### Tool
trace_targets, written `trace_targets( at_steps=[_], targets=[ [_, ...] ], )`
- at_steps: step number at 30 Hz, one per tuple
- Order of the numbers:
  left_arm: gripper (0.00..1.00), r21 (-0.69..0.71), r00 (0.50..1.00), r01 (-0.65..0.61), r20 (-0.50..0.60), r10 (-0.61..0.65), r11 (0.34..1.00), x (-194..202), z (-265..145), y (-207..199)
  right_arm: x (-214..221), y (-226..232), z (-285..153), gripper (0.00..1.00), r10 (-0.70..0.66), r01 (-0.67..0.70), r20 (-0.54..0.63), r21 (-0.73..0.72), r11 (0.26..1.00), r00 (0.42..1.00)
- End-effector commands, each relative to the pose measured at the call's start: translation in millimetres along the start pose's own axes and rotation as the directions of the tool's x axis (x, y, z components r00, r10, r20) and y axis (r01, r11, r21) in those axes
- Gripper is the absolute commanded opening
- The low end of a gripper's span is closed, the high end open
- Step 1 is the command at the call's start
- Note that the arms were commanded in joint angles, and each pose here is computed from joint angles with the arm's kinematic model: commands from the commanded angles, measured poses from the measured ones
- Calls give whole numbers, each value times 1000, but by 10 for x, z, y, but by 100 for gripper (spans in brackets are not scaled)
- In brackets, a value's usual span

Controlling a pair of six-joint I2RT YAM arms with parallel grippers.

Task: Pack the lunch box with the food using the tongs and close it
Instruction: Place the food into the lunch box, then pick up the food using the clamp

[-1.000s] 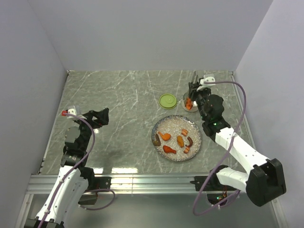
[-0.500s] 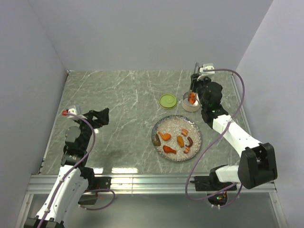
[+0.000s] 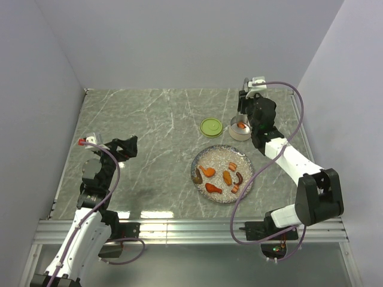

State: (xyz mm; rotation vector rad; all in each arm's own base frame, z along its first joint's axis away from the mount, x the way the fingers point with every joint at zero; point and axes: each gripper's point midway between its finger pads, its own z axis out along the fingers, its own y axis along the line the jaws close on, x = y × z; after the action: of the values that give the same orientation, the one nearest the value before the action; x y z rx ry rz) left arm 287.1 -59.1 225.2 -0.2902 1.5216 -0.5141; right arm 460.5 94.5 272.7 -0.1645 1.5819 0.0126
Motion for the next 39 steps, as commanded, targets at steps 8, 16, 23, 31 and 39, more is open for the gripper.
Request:
trace_targets(
  at_steps=[8,16,23,31,39],
  targets=[
    [99,37,999,-5,34,4,999,-87,12,-73,-516,-130,17,52,-8,2,134,42,999,991],
    [99,35,999,-3,37,2,999,-90,9,-70,-576,-27,-416,49,45,-46,180,2,999,983],
    [99,39,999,-2,37,1,999,-94,8,-79,-375,260,-1030,48,114,-113,160,-18,993,980],
    [99,43,1000,-2,29,1,999,-73,12,-82,217,401,-1477,47,188,-188,9,14,982,982],
    [99,44,999,-2,34,1,999,-86,5,-86,448,404,-1845,46,246,-238,-99,91,967,964]
  ],
)
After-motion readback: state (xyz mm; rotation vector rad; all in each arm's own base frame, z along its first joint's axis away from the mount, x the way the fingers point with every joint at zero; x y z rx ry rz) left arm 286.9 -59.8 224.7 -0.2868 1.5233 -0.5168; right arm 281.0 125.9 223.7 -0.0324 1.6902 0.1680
